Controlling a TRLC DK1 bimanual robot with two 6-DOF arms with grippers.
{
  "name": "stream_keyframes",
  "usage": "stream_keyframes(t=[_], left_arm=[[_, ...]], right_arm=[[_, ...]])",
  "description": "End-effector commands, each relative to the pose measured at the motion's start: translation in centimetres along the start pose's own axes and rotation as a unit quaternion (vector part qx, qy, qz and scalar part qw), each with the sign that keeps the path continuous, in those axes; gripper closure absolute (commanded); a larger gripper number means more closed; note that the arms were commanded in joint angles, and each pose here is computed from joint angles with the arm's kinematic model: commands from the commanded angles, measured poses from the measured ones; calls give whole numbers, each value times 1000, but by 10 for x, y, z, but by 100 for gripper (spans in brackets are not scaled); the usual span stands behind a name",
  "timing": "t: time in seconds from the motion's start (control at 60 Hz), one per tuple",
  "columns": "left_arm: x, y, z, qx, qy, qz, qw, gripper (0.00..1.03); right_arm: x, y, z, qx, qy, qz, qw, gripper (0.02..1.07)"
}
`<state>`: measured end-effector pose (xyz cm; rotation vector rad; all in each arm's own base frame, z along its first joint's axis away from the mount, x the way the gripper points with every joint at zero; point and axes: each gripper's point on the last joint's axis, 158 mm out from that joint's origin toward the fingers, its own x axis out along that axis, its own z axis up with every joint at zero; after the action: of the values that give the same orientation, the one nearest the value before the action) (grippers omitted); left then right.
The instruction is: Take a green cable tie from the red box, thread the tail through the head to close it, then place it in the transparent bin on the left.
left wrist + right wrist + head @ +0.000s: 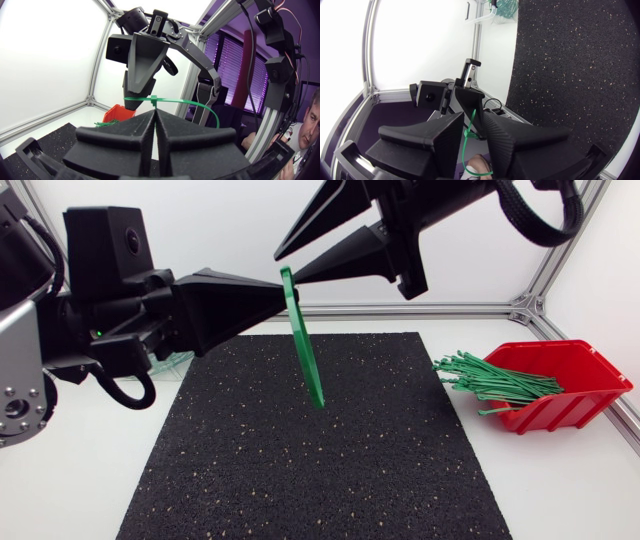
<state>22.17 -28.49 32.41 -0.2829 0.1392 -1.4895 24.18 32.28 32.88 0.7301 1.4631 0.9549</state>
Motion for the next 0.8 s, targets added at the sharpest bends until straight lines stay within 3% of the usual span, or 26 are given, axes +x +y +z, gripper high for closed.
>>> stream_keyframes(t=[0.0,0.2,0.367,0.783], left_arm=[[1,-6,-2,11,0,-11,1000,100],[1,-9,-2,11,0,-12,1000,100],[1,-10,-3,12,0,-13,1000,100],[1,-23,0,20,-3,-24,999,100]], right_arm=[[3,-2,0,-5,0,-8,1000,80],[5,-4,0,-8,-5,-15,1000,84],[0,-2,-1,-19,-18,-19,999,101],[0,-4,7,-23,-33,-25,999,101]])
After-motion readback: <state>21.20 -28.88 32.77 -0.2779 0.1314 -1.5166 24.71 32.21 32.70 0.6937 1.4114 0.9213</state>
